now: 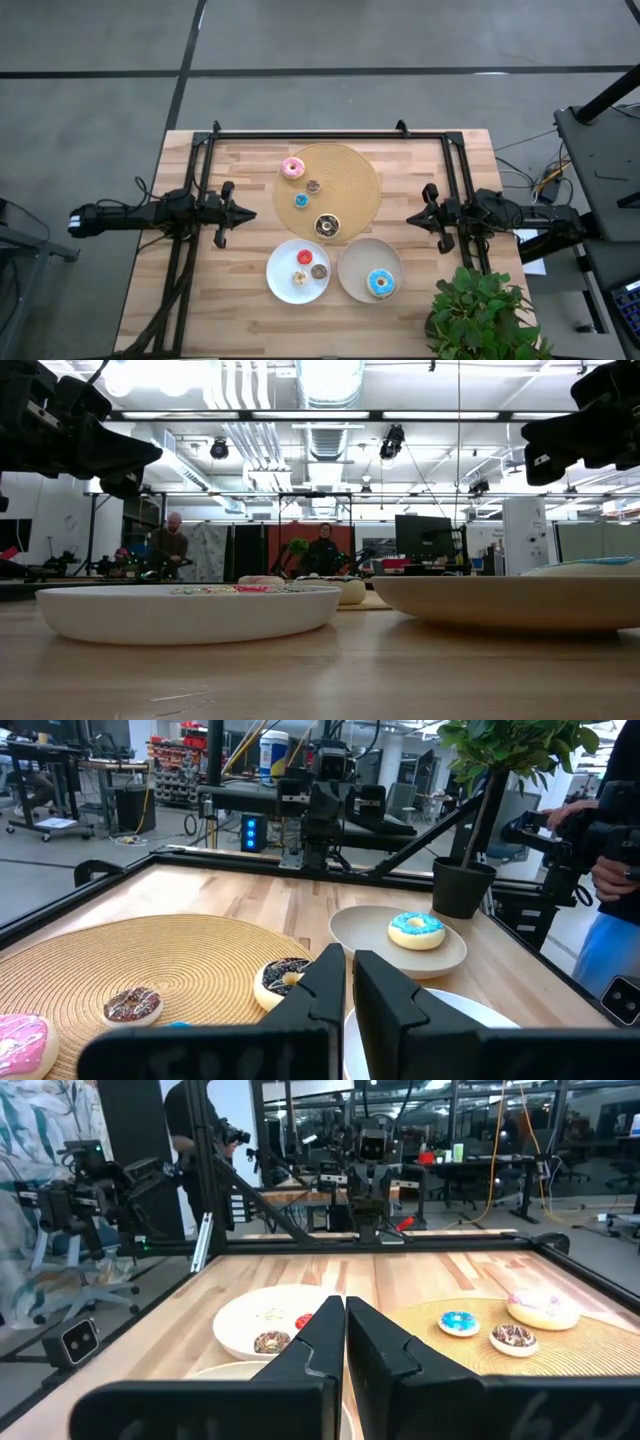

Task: Pick & Place donuts
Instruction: Put the big pink donut on the brown plate

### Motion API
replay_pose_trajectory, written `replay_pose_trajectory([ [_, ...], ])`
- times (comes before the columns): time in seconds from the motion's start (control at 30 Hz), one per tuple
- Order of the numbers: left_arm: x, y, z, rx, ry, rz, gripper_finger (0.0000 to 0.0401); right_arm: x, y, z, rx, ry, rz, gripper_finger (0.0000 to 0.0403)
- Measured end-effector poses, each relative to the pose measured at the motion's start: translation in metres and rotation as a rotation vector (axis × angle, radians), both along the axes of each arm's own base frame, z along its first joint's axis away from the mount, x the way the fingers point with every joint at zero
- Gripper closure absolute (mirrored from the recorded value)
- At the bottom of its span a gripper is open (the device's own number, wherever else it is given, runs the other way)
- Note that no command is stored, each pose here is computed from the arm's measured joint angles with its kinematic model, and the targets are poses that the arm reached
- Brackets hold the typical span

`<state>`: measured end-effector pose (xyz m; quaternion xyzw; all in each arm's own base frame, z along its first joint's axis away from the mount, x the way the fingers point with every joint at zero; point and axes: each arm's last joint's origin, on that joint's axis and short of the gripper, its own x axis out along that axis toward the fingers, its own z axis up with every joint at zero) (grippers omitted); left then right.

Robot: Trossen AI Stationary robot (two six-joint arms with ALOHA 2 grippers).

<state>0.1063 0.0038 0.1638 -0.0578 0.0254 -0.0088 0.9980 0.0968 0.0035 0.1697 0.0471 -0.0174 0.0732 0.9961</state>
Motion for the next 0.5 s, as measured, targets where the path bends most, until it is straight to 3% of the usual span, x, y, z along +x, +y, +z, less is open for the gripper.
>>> replay_pose_trajectory([
  [0.5, 0.0, 0.0, 0.0, 0.0, 0.0, 0.0, 0.0401, 0.0026, -0.0001, -0.0031, 0.002, 0.041, 0.0, 0.0394],
])
